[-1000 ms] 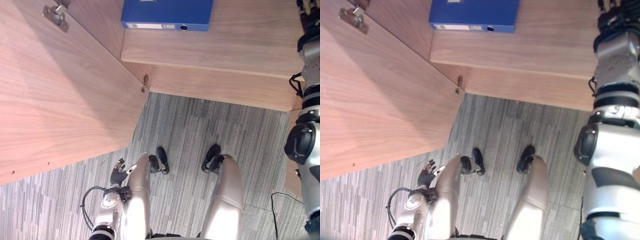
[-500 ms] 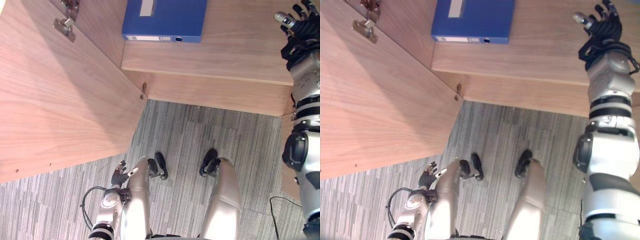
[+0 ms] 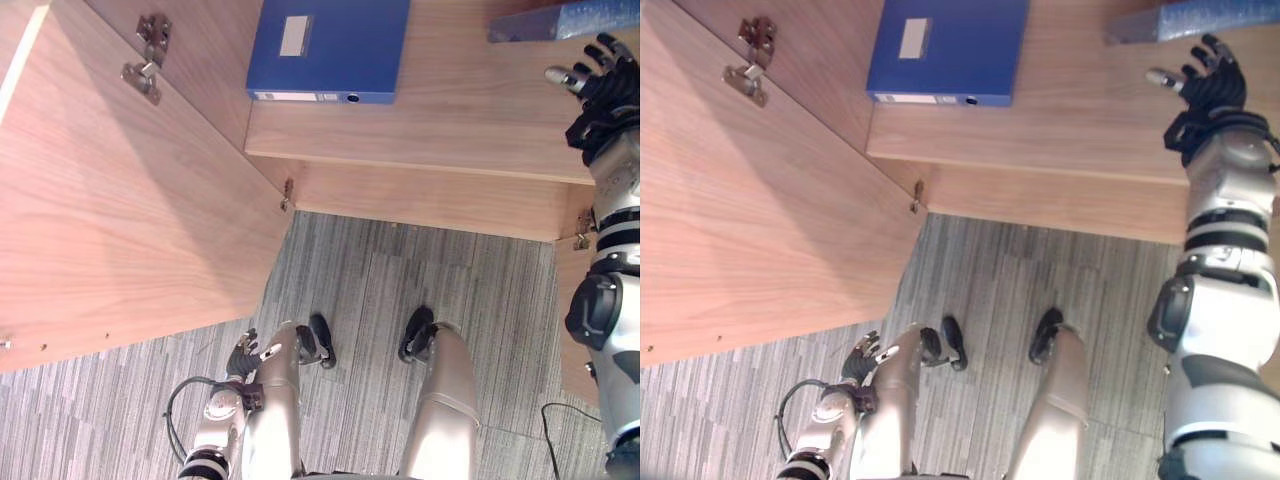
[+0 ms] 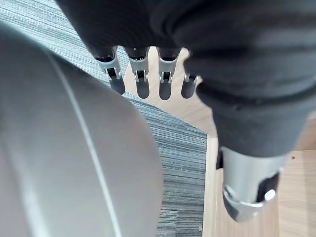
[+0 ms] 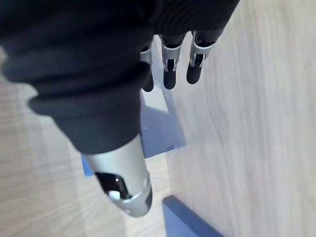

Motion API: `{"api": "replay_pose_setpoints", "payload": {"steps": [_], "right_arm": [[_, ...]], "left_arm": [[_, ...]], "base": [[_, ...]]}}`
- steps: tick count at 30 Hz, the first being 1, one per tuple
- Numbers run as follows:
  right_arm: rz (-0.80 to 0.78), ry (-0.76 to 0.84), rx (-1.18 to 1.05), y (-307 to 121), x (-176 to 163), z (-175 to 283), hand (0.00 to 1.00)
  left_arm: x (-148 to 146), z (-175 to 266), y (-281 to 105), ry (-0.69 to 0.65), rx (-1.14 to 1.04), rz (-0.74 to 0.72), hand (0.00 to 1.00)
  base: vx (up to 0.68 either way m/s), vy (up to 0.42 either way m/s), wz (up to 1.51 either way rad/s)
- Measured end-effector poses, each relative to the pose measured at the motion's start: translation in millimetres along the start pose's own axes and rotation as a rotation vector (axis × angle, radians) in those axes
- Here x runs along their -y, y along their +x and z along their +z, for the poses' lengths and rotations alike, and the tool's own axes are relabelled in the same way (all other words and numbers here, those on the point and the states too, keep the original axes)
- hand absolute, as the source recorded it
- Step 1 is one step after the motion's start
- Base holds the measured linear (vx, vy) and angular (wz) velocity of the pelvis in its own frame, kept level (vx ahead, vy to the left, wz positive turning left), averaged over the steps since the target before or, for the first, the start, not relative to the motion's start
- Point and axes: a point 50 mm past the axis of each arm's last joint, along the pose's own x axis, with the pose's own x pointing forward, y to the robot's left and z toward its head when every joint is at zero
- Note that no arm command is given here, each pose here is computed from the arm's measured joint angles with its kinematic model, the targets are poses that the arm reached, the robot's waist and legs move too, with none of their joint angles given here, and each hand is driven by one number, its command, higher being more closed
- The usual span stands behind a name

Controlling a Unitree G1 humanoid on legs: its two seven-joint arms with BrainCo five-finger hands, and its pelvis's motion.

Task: Walk over to the cabinet, pick up the folder, carry it to the office cabinet, place the folder inside the office cabinet, then close the office cabinet door

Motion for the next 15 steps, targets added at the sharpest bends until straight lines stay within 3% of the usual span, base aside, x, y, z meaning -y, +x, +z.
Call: {"api": "replay_pose_setpoints", "payload": {"steps": [10, 15], "right_arm": [[-0.014, -0.089, -0.078, -4, 9, -21, 0.00], [0.075, -0.196, -0.120, -7, -2, -34, 0.00]], "left_arm": [[0, -5, -4, 0.004, -0.011, -0.015, 0.00], [1, -6, -6, 0.009, -0.008, -0.027, 0.00]], "base": [[0.02, 0.062, 0.00], [0.00, 0.067, 0.00]]}}
